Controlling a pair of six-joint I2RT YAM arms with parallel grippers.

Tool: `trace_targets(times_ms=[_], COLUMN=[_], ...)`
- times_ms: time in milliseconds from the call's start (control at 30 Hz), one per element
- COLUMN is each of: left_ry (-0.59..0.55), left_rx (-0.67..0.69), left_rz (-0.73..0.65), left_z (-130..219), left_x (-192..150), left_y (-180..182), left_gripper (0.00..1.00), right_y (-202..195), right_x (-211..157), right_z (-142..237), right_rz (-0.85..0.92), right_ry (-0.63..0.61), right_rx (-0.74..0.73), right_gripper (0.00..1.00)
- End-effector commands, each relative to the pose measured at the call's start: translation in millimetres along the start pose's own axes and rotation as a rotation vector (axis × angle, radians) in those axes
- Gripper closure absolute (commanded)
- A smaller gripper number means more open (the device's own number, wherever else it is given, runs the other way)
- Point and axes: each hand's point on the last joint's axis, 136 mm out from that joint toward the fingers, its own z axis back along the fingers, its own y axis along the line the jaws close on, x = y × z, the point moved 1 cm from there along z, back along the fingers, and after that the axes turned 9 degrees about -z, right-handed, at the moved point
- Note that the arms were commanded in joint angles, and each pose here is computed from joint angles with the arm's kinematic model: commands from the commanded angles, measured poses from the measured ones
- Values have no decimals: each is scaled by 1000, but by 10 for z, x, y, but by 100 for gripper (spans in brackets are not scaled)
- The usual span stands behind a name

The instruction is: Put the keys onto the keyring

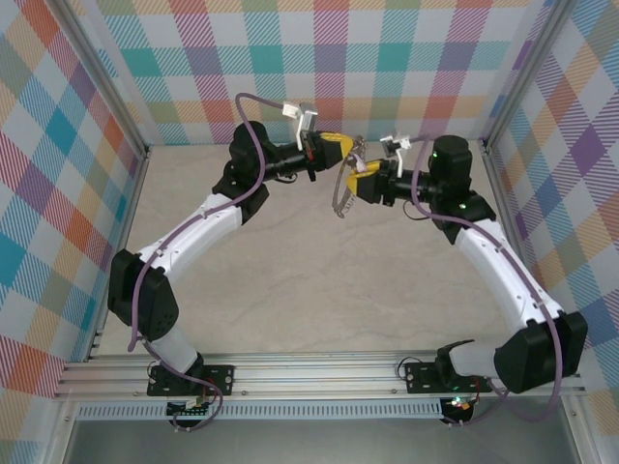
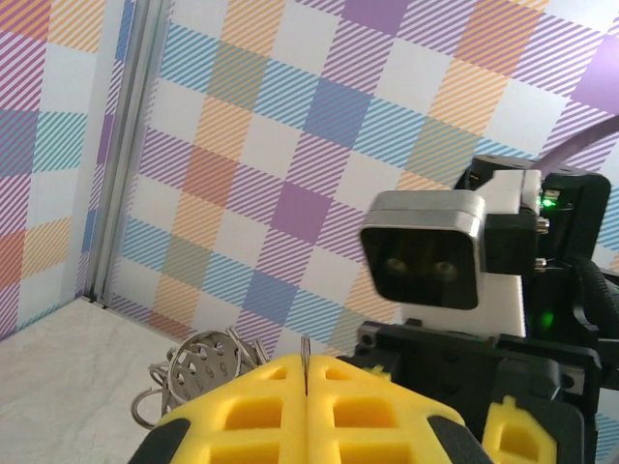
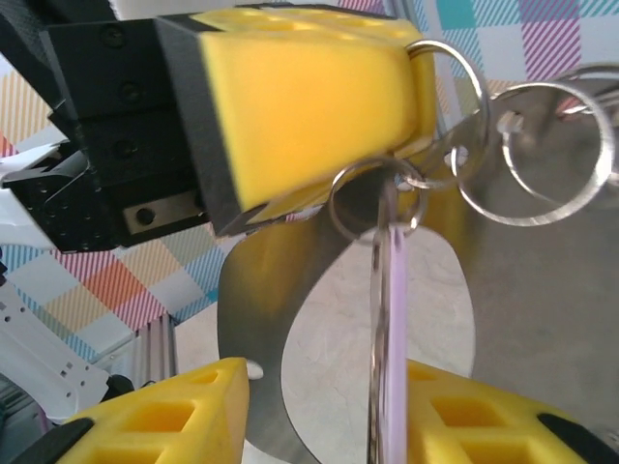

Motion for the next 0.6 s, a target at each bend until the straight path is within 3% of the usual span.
trace_targets(times_ms=[0,267,567], left_ry=[-89,-107,-117], left_rx=[-12,15,17], left_rz=[-48,-15,8], left_z=[46,51,32], left_x=[268,224,229], left_y=[-117,-50,-22], left_gripper=[100,100,100], right_y=[74,94,150], right_x=[131,525,785], right_z=[198,331,209], right_rz=[11,-32,-120], right_ry=[-76,-240,-272], right_rx=[-16,-50,102], right_gripper=[59,65,67])
